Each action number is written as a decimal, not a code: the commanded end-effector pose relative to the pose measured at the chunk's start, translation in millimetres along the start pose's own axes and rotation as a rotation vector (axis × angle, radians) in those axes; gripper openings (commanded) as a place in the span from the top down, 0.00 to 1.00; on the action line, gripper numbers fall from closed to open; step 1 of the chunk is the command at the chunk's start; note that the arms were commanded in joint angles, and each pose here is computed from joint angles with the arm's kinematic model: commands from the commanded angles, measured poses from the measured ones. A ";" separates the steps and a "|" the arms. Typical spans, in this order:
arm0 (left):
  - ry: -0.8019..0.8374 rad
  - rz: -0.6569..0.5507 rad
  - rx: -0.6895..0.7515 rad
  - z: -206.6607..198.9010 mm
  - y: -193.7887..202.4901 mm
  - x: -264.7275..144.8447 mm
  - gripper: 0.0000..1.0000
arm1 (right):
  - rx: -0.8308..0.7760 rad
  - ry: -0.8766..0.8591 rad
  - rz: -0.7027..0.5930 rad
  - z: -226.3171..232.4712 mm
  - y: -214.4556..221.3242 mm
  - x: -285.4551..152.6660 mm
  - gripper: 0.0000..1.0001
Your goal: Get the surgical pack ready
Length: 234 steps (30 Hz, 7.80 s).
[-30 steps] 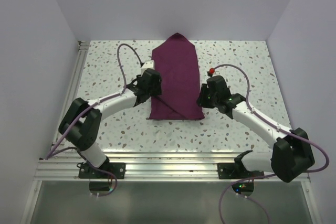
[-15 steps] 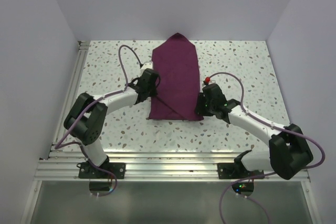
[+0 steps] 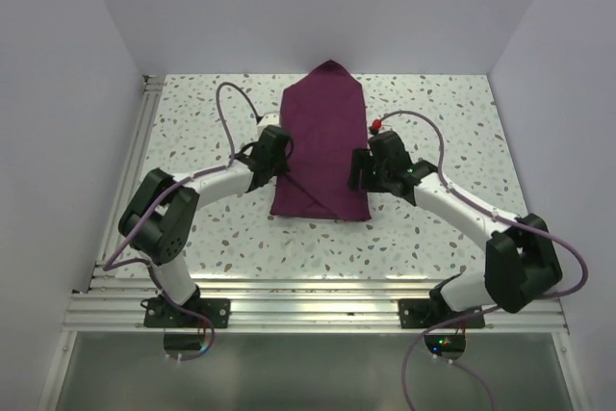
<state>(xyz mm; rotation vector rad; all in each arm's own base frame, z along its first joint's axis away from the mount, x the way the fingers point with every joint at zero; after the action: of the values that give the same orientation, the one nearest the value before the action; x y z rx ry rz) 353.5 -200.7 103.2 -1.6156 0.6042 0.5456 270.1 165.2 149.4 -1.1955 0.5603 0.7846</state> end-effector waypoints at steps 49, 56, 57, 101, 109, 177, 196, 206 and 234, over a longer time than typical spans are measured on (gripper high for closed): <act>0.045 0.056 0.016 13.1 83.0 -34.9 0.96 | -0.037 0.037 0.162 -23.1 34.6 42.2 0.40; 0.090 0.065 0.031 10.4 96.3 -37.8 0.96 | 0.011 0.025 0.172 -36.4 71.3 29.8 0.44; 0.100 0.066 0.028 8.6 97.4 -38.8 0.96 | 0.009 0.018 0.160 -34.9 72.7 24.3 0.44; 0.251 0.000 0.005 3.8 -48.0 -42.9 0.58 | 0.102 -0.143 -0.013 -2.7 -99.3 31.8 0.74; 0.325 0.078 -0.049 -12.9 -47.9 29.2 0.80 | 0.250 -0.200 0.046 -33.4 -131.1 100.2 0.97; 0.379 -0.156 -0.146 24.2 -127.0 107.6 0.55 | 0.432 -0.294 -0.091 -69.9 -227.3 212.5 0.79; 0.520 -0.074 -0.106 -12.1 -115.9 146.3 0.84 | 0.491 -0.196 -0.016 -87.2 -205.1 244.8 1.00; 0.337 -0.025 -0.111 10.0 -96.9 169.3 0.85 | 0.502 -0.181 -0.011 -92.0 -201.7 251.3 1.00; 0.212 -0.082 0.055 27.3 -121.6 151.4 0.61 | 0.304 -0.315 -0.135 -68.3 -252.9 192.5 0.64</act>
<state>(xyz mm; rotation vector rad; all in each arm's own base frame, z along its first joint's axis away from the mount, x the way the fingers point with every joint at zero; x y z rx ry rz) 546.5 -174.9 67.0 -1.6634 0.7182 0.3558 590.1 111.8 82.4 -0.7170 0.4082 0.7752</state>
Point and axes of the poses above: each gripper's point midway between its finger pads, its own x axis out along the fingers, its own z axis along the line the jaws close on, y = z × x, the point moved 6 cm from there along -x, back along the fingers, and after that the axes turned 3 degrees about x, right-handed, at the moved point
